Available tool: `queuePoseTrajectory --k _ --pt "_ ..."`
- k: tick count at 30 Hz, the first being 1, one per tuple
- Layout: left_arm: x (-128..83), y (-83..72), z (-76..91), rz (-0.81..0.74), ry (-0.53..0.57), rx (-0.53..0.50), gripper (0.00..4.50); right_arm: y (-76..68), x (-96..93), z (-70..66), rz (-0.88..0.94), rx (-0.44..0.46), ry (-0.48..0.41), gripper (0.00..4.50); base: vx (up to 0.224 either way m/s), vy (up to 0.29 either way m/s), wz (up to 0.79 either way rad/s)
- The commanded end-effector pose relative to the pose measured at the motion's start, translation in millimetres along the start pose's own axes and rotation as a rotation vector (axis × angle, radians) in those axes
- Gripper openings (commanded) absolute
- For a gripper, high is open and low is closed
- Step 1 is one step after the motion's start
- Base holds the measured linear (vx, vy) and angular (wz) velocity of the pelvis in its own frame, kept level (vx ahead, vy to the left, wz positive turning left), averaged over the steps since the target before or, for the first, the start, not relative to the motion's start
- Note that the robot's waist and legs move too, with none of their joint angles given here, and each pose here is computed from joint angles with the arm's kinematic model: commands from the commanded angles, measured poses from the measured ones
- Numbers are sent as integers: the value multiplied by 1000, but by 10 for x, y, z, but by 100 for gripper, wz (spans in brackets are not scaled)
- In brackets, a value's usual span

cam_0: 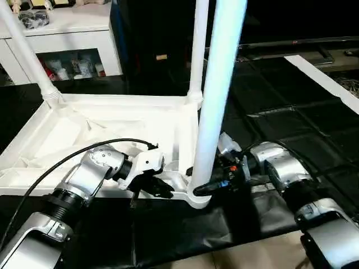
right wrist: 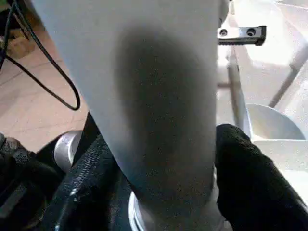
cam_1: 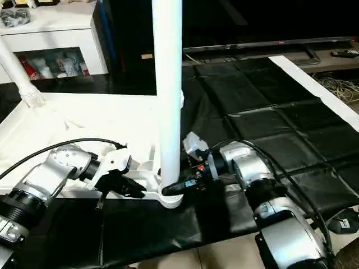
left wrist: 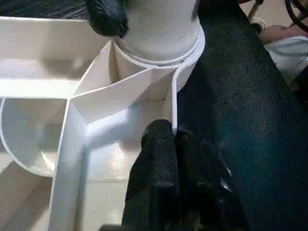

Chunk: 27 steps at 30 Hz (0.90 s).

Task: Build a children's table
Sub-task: Rotate leg to tighten

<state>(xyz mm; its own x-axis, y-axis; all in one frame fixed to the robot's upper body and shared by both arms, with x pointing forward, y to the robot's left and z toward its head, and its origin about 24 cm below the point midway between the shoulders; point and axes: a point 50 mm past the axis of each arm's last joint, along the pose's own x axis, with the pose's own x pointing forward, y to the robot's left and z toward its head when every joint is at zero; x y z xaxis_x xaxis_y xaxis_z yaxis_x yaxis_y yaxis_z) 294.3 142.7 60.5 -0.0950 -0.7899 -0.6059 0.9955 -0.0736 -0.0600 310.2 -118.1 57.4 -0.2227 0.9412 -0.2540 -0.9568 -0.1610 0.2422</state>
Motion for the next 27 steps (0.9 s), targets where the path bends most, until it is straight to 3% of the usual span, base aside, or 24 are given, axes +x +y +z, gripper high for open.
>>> queuePoseTrajectory --k 1,14,18,20,24,27 --pt "83 -54 37 -84 34 42 0 -14 26 73 15 -27 -3 239 0 0 0" --pt "109 -66 16 -69 18 13 0 52 35 -2 41 9 -23 213 0 0 0" --pt "141 -11 42 -7 -35 -56 0 77 37 -37 27 54 -88 213 0 0 0" --pt "177 83 105 80 -100 -114 0 50 119 -58 -63 65 -147 213 0 0 0" --pt "214 159 160 148 -139 -154 0 -18 213 -58 -180 85 -171 213 0 0 0" --pt "283 270 225 252 -164 -220 0 -210 369 3 -418 143 -228 212 0 0 0"
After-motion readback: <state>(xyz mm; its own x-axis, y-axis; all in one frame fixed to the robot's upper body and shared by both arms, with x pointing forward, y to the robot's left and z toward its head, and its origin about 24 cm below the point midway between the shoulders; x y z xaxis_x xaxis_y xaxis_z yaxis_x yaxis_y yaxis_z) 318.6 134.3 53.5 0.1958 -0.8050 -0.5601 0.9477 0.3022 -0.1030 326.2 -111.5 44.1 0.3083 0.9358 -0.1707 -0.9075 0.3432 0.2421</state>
